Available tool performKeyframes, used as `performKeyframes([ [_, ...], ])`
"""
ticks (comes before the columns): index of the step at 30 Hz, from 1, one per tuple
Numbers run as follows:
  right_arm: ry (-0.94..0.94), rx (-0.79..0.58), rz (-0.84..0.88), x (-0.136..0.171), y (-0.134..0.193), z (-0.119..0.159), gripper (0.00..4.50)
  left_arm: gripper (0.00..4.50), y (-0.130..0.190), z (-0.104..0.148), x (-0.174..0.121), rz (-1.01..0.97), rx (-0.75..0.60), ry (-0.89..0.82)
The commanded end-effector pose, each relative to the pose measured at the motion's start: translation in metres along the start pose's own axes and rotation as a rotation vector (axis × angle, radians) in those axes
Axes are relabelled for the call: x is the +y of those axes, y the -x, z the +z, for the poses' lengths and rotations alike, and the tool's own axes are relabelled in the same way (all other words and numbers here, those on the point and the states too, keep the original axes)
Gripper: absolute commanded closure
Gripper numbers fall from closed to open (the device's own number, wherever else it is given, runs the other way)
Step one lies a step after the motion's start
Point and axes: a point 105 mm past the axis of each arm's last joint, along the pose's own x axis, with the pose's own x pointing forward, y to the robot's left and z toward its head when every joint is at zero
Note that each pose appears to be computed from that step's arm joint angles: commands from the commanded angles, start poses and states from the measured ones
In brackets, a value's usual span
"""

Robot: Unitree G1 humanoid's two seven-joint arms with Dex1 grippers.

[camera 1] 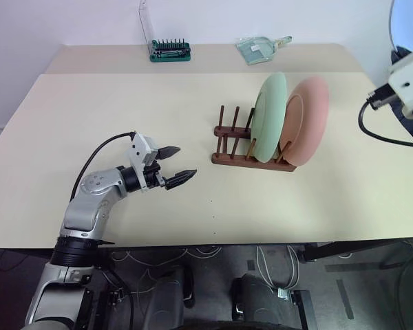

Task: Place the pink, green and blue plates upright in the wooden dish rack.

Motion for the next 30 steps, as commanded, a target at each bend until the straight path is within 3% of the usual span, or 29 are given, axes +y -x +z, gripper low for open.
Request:
performKeyframes([
  [1,-0.204,-0.299,0.018,-0.015,-0.004,0.085,4.47,0.0,0.004,0.016,0.01,0.026,-0.037,-0.056],
  [7,-0.694,-0.629,0.372,0.033,0.015,0.175,4.47,0.0,0.01,0.018,0.014,0.054,-0.032,-0.062],
  [14,-1.067,-0.713,0.635,0.075,0.034,0.214,4.47,0.0,0.015,0.019,0.015,0.081,-0.028,-0.061],
  [25,-1.486,-0.482,0.729,0.127,0.042,0.206,4.47,0.0,0.03,0.027,0.012,0.072,-0.042,-0.045],
  [30,-1.526,-0.39,0.704,0.138,0.038,0.192,4.47,0.0,0.029,0.031,0.008,0.039,-0.052,-0.049],
])
